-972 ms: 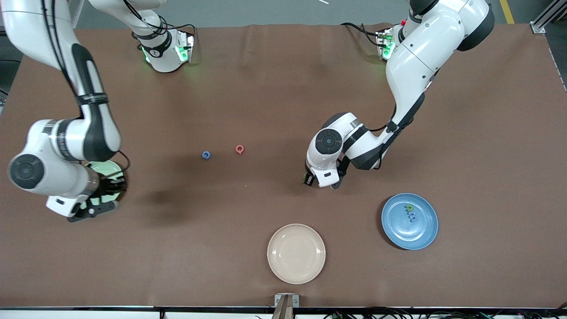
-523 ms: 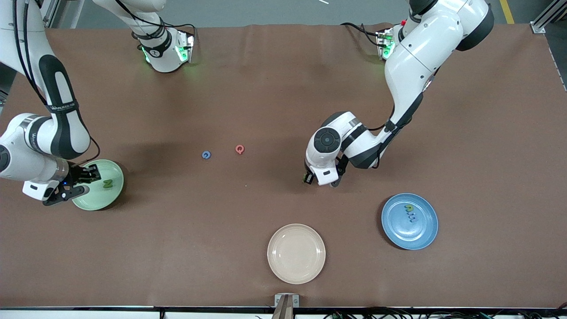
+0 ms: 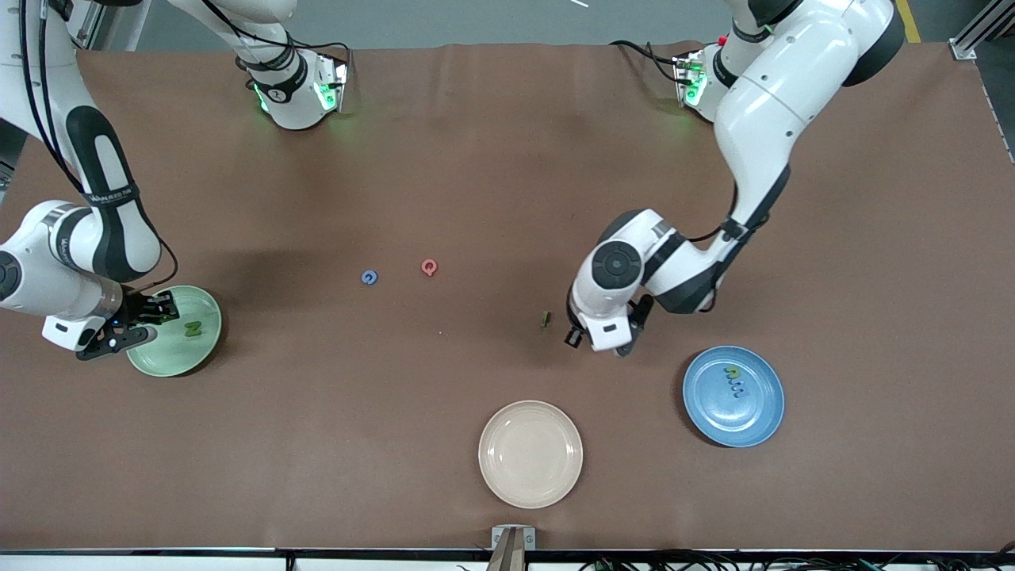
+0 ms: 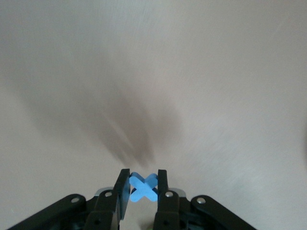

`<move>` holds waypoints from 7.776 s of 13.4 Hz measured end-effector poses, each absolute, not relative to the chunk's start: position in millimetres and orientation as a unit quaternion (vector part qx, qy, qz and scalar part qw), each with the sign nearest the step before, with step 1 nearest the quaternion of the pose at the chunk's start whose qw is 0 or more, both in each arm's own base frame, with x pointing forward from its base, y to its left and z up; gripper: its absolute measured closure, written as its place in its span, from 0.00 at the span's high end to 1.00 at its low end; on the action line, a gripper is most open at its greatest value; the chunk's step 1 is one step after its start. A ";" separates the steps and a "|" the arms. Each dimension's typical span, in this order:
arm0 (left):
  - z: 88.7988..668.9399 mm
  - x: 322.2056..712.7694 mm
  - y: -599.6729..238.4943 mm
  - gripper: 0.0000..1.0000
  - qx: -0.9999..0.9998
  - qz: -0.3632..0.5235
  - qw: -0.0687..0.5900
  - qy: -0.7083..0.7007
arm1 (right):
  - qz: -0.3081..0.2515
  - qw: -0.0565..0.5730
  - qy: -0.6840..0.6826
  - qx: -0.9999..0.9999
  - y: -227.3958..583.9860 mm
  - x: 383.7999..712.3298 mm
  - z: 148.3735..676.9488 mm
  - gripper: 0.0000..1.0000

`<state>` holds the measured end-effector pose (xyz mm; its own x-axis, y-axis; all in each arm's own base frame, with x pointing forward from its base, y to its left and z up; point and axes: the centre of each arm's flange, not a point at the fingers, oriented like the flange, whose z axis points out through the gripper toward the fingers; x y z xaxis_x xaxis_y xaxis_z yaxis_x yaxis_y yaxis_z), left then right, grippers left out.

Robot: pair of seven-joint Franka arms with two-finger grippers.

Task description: Sort upper and lower case letters into plates

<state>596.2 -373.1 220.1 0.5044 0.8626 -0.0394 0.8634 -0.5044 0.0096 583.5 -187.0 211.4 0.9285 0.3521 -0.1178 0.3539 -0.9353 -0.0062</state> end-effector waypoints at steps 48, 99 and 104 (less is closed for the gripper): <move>189.3 539.9 -456.6 0.46 0.999 0.027 0.022 0.031 | -0.039 0.020 -0.139 0.989 212.7 478.9 169.2 0.90; 646.4 572.8 -75.2 1.00 0.997 0.009 -0.052 -0.060 | -0.023 0.027 0.069 0.997 -195.2 641.2 197.6 0.38; 645.2 549.9 -74.9 1.00 0.999 -0.005 -0.011 -0.036 | -0.064 0.001 0.078 0.995 -171.1 644.3 233.9 0.87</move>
<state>549.9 -74.9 645.2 0.9973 -0.0723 -0.0113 -0.0725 -0.9971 -0.0221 644.3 -171.1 233.9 0.9797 0.1543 -0.1277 0.1544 -0.9880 -0.0087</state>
